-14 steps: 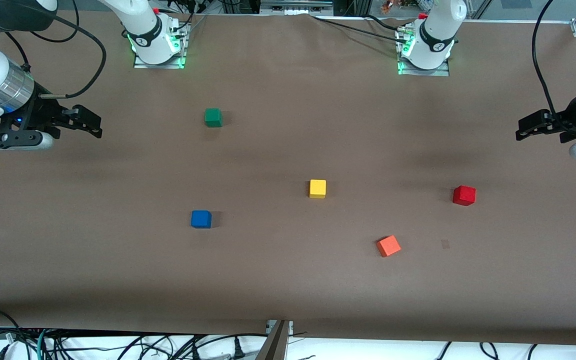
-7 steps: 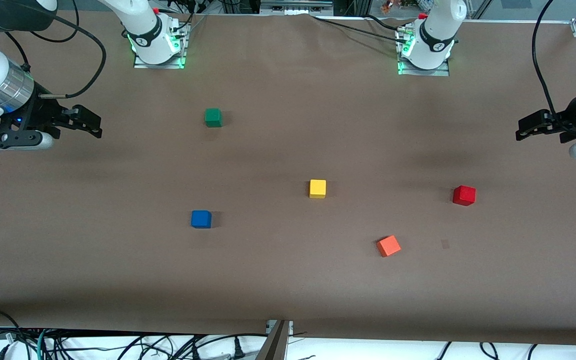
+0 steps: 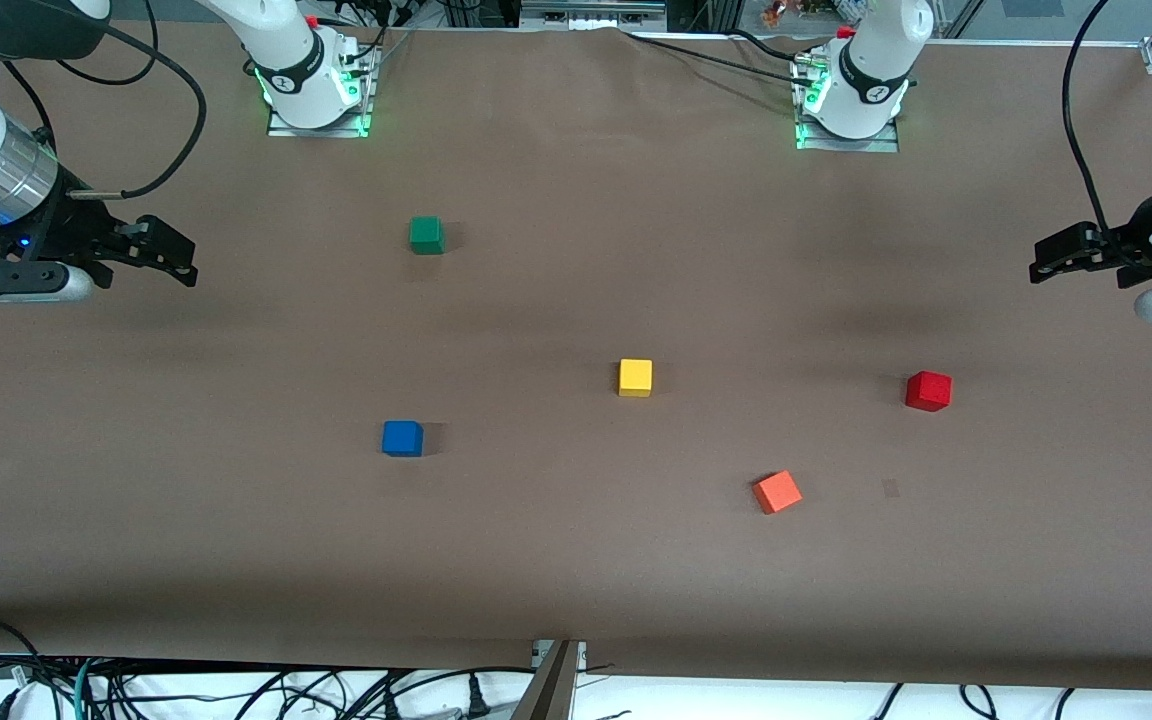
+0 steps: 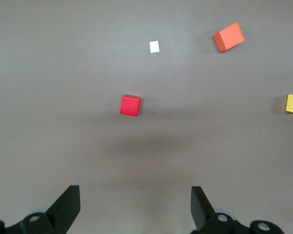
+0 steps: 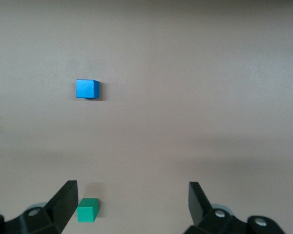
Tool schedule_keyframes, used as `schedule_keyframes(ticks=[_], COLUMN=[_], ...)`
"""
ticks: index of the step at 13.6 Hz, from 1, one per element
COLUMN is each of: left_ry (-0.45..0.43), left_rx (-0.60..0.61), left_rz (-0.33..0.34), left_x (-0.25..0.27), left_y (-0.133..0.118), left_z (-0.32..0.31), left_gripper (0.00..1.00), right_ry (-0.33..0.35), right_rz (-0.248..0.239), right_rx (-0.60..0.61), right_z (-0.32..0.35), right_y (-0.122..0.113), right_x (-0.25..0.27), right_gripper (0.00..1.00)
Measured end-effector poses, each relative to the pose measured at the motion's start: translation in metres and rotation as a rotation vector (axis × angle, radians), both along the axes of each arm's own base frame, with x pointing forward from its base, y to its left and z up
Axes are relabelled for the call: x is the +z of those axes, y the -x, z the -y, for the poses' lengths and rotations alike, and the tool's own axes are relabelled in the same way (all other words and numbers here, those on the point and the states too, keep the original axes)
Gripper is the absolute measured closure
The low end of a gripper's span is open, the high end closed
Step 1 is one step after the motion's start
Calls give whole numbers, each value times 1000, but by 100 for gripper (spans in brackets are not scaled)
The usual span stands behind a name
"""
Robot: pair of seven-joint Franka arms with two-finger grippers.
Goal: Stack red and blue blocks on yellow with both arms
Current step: 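Reach the left gripper to the red cube while the right gripper reaches the blue cube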
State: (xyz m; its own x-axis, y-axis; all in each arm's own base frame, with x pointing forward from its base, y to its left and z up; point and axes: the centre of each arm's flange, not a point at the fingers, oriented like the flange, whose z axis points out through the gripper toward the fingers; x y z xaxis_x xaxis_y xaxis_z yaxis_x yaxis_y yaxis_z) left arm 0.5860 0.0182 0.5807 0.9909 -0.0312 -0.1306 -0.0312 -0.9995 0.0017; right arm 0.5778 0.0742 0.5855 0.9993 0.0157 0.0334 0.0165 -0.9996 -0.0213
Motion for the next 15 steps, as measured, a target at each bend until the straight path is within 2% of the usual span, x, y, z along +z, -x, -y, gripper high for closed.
schedule_keyframes(ticks=[3,8,13,15], left_ry=[4,19,22,9], left_rx=[8,42,34,24], left_rz=[-33,-14,-22,-8], left_x=[-24,-123,-201,-230], left_y=[-10,-64,-87,-88], left_z=[-6,-35,-35,-36], left_gripper=[0,0,0,0], right_ry=[0,3,13,-16], right_rz=[0,-14,-80,-125], right_rx=[0,1,159,203], right_z=[0,0,-8,-15], right_y=[0,-4,-17,-25], right_x=[0,-9,-48,-75], right_gripper=[0,0,0,0])
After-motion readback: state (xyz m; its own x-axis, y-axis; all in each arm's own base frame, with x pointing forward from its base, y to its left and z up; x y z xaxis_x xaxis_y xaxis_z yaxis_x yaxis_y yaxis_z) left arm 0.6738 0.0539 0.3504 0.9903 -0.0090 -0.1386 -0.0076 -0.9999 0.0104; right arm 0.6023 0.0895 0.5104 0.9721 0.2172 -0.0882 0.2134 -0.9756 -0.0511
